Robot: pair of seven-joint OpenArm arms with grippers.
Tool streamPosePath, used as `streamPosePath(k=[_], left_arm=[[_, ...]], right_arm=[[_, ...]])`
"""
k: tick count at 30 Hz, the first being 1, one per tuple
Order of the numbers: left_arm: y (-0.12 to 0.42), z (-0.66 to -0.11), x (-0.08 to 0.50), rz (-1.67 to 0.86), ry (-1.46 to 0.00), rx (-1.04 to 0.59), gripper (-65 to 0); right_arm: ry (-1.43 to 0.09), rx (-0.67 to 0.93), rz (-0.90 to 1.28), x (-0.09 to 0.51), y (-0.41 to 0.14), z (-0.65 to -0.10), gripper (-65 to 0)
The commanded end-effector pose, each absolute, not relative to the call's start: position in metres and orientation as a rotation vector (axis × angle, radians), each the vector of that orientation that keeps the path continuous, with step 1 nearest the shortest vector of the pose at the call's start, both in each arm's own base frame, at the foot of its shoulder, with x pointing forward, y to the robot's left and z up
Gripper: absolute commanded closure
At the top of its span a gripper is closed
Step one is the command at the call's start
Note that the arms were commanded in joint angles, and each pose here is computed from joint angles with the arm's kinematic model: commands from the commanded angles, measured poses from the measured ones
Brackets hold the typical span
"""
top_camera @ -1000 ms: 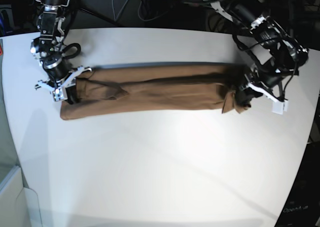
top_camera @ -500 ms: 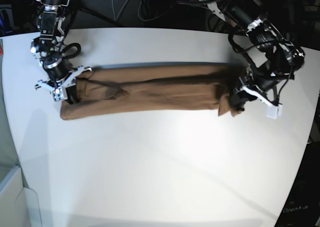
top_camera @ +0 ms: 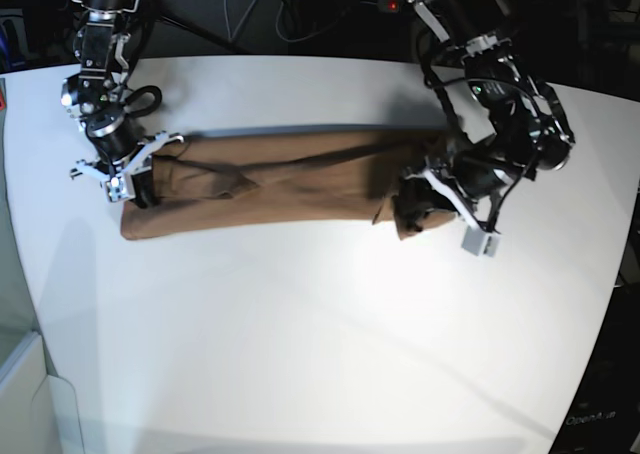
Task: Fold the T-shirt properly
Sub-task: 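Carry the strip end with the left gripper toward the right gripper, then lower the held strip end onto the strip's middle with the left gripper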
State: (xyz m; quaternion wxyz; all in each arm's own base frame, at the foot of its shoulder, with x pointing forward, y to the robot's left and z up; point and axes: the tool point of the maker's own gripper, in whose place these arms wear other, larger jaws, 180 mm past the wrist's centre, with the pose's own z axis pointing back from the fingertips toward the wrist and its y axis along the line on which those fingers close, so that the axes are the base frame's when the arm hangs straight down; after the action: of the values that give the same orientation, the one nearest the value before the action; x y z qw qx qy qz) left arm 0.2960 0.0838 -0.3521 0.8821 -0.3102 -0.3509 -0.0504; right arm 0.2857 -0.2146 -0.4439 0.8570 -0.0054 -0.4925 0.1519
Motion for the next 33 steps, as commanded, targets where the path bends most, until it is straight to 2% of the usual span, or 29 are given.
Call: streamPosePath(k=[1,9,20,26,33], left_arm=[[0.072,-0.331,0.307,-0.141,-0.803,-0.681,-2.5],[0.051,-0.322,0.305,-0.058,-0.745,-0.728,-2.5],[0.059,-0.334,0.303,0.169,-0.687,-0.743,-2.5],[0.049,-0.342,0.301,0.354,-0.612,-0.761,-2.5],[0.023,-0.348,0.295,0.388,-0.48,-0.743,-2.5]], right_arm=[[-0.908,-0.023,0.361,0.267,-0.216,-0.466,-7.5],[-0.908,-0.023,0.361,0.267,-0.216,-0.466,-7.5],[-0.908,-0.023,0.361,0.267,-0.216,-0.466,-7.5],[-0.908,-0.023,0.361,0.267,-0.216,-0.466,-7.5],[-0.908,-0.023,0.361,0.267,-0.216,-0.466,-7.5]])
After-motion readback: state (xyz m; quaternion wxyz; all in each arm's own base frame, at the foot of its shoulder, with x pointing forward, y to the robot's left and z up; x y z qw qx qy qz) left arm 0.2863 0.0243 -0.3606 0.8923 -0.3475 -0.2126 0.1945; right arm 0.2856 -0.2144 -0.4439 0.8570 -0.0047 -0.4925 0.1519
